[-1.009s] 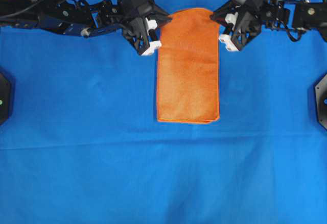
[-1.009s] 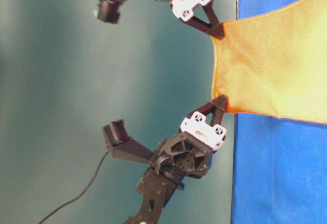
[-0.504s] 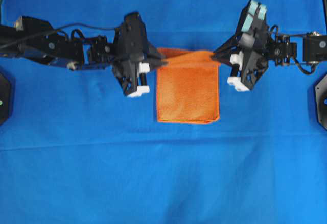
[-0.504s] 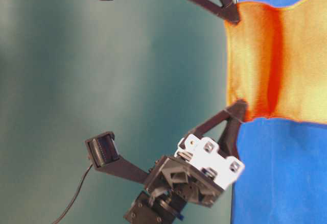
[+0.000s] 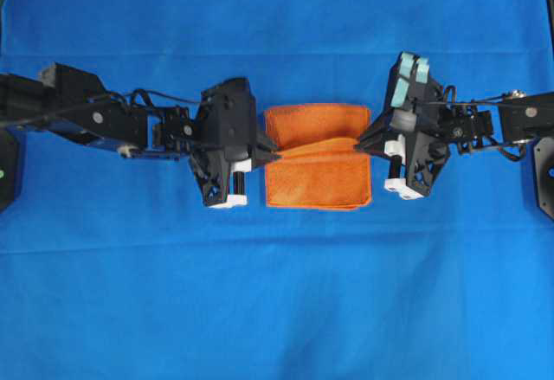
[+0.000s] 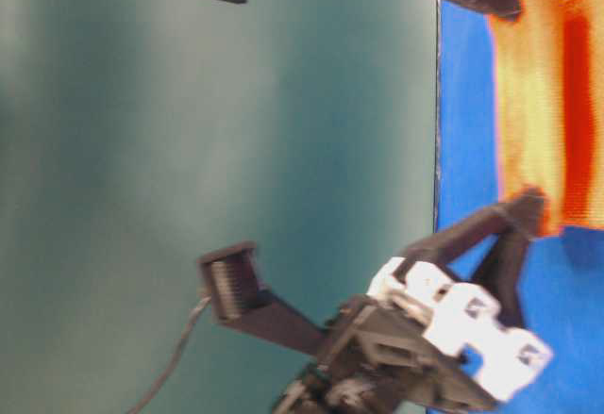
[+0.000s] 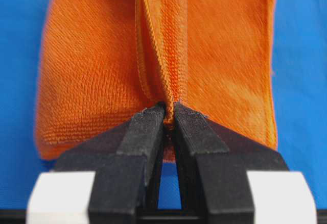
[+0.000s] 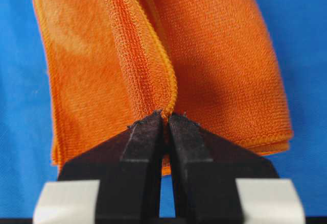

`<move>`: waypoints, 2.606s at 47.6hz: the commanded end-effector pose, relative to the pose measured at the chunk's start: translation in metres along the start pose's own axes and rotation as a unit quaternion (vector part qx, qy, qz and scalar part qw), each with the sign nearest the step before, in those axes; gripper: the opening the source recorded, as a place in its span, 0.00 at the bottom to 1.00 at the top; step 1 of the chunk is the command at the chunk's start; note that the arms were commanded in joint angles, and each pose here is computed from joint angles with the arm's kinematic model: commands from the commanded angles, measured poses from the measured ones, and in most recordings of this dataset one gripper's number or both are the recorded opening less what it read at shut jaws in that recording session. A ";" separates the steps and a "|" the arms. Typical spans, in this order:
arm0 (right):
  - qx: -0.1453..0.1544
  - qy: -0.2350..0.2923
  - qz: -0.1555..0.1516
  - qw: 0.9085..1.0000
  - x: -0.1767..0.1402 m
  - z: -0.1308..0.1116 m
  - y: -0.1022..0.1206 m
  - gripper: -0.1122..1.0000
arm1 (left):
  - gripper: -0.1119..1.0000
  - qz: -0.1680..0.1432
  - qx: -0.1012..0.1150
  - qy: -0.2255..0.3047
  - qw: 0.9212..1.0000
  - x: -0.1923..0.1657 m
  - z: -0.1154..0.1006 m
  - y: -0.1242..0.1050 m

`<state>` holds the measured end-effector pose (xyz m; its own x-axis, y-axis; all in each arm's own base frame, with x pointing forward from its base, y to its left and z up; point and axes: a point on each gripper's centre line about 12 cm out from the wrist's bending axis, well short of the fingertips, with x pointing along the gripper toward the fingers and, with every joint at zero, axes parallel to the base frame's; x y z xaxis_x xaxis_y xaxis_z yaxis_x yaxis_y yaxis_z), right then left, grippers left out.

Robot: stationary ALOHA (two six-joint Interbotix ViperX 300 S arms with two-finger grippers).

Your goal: Fold the orange towel.

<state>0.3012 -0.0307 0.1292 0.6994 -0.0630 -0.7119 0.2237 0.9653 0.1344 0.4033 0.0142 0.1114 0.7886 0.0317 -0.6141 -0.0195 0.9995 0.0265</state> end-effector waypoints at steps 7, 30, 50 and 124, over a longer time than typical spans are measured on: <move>-0.006 0.000 0.014 1.000 0.002 0.000 0.011 0.13 | 0.13 -0.015 0.005 -0.016 1.000 0.007 0.003 -0.016; -0.016 0.012 0.027 0.999 0.014 -0.002 0.024 0.19 | 0.14 -0.016 -0.004 -0.022 1.000 0.010 0.003 -0.017; -0.030 -0.019 0.038 0.999 -0.011 0.020 0.040 0.60 | 0.74 -0.018 -0.003 -0.016 1.000 -0.017 0.021 -0.017; -0.061 -0.226 0.041 0.971 -0.162 -0.044 0.003 0.60 | 0.73 -0.008 -0.006 -0.257 0.966 -0.252 -0.064 -0.005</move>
<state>0.1563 -0.0065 0.2094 0.9402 -0.0630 -0.3347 0.0929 0.9929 0.0741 0.1638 0.0010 0.2110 0.9882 0.0070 -0.1528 -0.0053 0.9999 0.0115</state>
